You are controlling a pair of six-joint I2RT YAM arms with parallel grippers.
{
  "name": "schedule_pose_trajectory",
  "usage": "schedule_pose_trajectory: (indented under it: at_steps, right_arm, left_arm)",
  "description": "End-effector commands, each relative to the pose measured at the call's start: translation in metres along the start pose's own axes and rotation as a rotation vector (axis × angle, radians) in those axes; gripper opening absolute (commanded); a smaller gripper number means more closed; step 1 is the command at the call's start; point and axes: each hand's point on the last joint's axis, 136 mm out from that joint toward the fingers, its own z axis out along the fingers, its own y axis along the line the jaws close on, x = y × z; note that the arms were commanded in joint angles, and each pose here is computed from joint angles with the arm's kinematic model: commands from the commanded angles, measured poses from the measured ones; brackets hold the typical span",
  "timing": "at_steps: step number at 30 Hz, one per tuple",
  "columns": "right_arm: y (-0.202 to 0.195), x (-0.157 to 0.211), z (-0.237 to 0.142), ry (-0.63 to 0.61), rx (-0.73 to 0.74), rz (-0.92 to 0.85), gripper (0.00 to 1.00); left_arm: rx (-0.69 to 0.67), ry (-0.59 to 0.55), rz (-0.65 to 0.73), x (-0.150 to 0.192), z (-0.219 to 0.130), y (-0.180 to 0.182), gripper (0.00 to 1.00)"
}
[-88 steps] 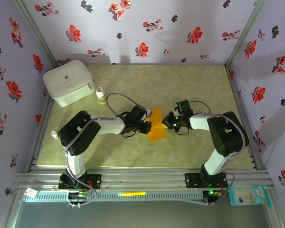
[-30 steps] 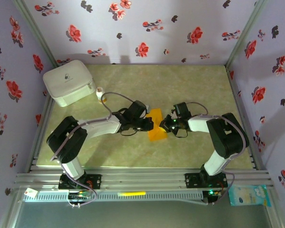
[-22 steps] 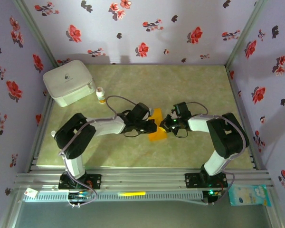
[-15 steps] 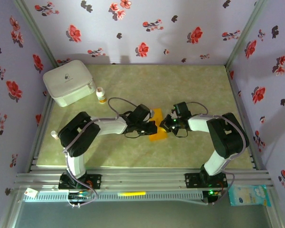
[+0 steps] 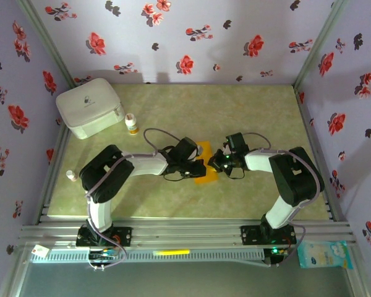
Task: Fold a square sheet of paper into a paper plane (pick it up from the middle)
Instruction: Fold the triangle a second time at the center of the table.
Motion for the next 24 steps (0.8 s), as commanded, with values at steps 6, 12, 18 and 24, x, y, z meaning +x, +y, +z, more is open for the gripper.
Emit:
schedule_pose_trajectory:
  at_steps: [6, 12, 18, 24]
  right_arm:
    - [-0.041, 0.005, 0.002, 0.002, 0.145, 0.048, 0.0]
    - [-0.042, 0.005, 0.002, 0.004, 0.149, 0.048, 0.0]
    - [-0.043, 0.006, 0.003, 0.007, 0.155, 0.049, 0.0]
    - [-0.045, 0.006, 0.003, 0.008, 0.16, 0.05, 0.0]
  left_arm:
    - [-0.003, 0.031, -0.023, 0.012, 0.009, 0.007, 0.0]
    - [-0.006, 0.035, -0.037, 0.018, 0.01, 0.011, 0.0]
    - [0.001, 0.03, -0.051, 0.021, 0.009, 0.013, 0.0]
    - [0.016, 0.024, -0.071, 0.025, 0.007, 0.012, 0.0]
